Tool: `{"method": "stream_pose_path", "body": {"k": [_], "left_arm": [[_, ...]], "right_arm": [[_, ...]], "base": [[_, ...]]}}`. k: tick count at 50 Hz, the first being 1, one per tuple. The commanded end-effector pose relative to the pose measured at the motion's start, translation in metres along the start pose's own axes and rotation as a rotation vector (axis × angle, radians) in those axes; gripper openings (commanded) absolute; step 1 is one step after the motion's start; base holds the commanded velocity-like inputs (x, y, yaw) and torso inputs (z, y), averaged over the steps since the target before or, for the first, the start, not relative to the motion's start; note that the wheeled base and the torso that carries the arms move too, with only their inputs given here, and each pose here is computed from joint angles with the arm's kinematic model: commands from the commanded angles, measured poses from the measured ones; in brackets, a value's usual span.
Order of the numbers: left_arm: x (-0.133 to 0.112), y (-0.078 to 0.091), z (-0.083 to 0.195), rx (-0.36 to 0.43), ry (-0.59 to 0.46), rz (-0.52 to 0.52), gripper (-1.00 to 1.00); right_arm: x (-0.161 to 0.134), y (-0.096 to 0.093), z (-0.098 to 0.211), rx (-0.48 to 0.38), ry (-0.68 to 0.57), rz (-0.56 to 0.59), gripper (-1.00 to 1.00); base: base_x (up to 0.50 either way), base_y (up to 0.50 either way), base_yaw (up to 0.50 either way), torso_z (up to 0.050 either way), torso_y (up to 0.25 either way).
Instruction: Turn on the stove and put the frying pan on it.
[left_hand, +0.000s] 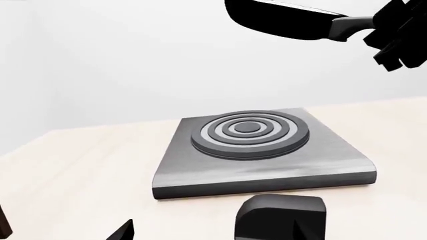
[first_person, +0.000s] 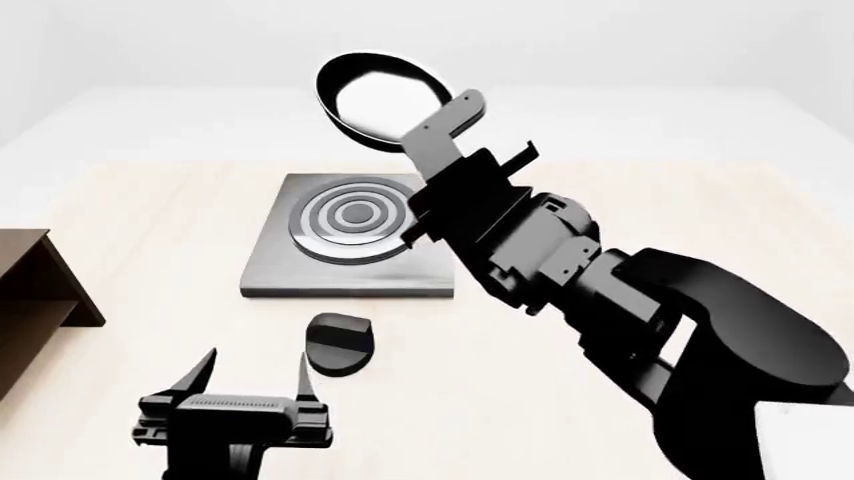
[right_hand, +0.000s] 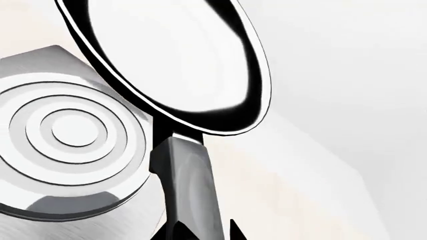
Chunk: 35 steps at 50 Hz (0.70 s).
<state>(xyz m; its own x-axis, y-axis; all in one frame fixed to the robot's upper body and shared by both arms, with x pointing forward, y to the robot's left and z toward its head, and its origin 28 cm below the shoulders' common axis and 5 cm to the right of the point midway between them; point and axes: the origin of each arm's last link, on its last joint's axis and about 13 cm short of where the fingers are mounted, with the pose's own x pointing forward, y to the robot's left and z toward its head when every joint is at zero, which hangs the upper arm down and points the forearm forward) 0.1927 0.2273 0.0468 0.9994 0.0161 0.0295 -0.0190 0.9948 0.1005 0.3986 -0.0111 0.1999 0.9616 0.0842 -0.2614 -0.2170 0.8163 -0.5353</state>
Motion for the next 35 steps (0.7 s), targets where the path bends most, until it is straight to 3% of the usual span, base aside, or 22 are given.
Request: {"method": "stream_pose_path", "body": {"k": [1,20,35], "left_arm": [[0.0,0.001,0.001,-0.031,-0.023,-0.026,1.0],[-0.001,0.002,0.0,-0.052,-0.023,-0.03,1.0],[-0.001,0.003,0.0,-0.063,-0.016,-0.033,1.0]], "right_arm": [[-0.003,0.003,0.022,-0.046,-0.085,-0.037,-1.0],[-0.008,0.014,0.026,-0.066,-0.121,-0.01,-1.0],[-0.011,0.021,0.026,-0.101,-0.159,0.012,-1.0]], "base": [[0.0,0.0,0.0,0.0,0.0],[0.0,0.0,0.0,0.0,-0.246],[0.0,0.0,0.0,0.0,0.0]]}}
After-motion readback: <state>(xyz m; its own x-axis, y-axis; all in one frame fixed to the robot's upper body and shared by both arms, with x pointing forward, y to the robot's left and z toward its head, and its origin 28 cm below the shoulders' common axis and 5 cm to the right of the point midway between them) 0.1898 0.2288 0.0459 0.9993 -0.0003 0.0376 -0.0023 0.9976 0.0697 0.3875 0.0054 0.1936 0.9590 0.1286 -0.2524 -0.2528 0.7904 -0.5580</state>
